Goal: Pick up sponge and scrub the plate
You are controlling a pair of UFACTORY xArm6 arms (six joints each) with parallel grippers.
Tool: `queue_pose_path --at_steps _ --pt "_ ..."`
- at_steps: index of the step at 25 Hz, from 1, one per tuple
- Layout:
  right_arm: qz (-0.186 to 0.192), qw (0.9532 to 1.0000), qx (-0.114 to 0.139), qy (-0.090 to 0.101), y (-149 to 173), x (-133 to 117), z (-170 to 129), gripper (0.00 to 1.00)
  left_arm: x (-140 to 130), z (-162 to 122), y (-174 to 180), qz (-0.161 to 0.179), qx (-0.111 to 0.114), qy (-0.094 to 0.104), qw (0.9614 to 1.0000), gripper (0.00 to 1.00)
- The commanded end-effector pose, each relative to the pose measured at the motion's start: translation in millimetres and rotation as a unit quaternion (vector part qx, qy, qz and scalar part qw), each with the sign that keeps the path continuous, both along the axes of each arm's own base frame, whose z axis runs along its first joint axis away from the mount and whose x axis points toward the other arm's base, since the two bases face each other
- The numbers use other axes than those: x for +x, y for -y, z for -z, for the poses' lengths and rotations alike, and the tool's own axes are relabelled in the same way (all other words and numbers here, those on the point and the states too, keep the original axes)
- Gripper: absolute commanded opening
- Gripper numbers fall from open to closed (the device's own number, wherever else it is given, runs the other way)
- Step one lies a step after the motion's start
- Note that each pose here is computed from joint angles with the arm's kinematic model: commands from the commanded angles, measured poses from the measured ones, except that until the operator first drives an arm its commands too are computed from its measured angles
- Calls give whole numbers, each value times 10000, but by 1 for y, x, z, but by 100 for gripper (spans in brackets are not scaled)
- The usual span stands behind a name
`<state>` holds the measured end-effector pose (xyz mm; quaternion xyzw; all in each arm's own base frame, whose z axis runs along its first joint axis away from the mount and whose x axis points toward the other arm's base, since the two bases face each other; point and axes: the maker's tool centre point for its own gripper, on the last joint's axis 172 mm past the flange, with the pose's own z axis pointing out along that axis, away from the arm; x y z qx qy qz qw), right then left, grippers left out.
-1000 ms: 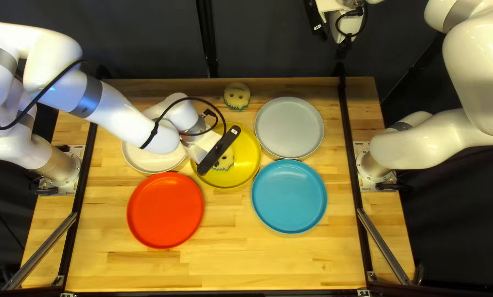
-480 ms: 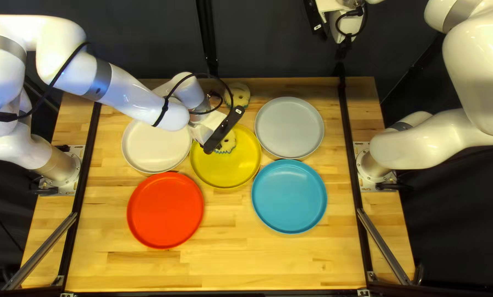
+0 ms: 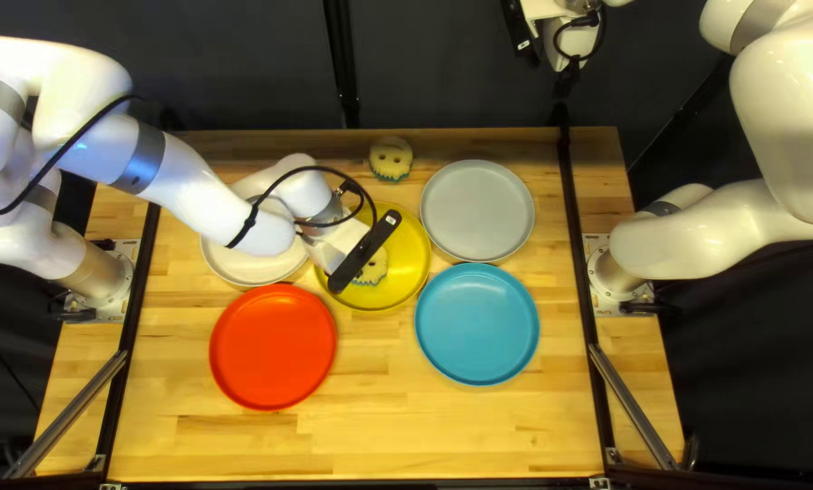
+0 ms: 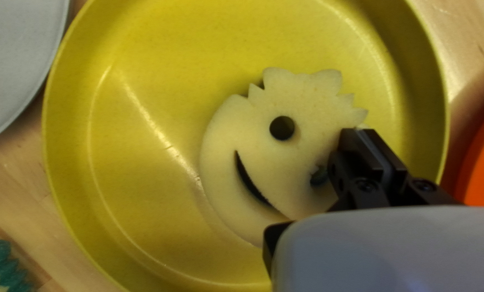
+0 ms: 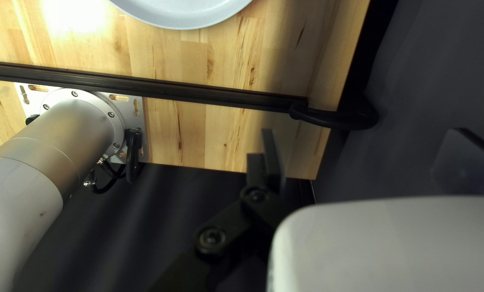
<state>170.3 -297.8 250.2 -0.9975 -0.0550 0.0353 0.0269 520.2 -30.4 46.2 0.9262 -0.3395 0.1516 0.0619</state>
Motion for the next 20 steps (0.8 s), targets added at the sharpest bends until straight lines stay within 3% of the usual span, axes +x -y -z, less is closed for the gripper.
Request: queue_pose_path --at_steps 1,14,20 --pt "0 10000 0 0 0 0 0 100 7 7 -16 -6 -29 -8 10000 0" --pt "0 10000 0 0 0 0 0 100 45 3 -76 -79 -99 70 9999 0" --pt "0 10000 0 0 0 0 0 100 39 12 -65 -50 -137 71 9999 0"
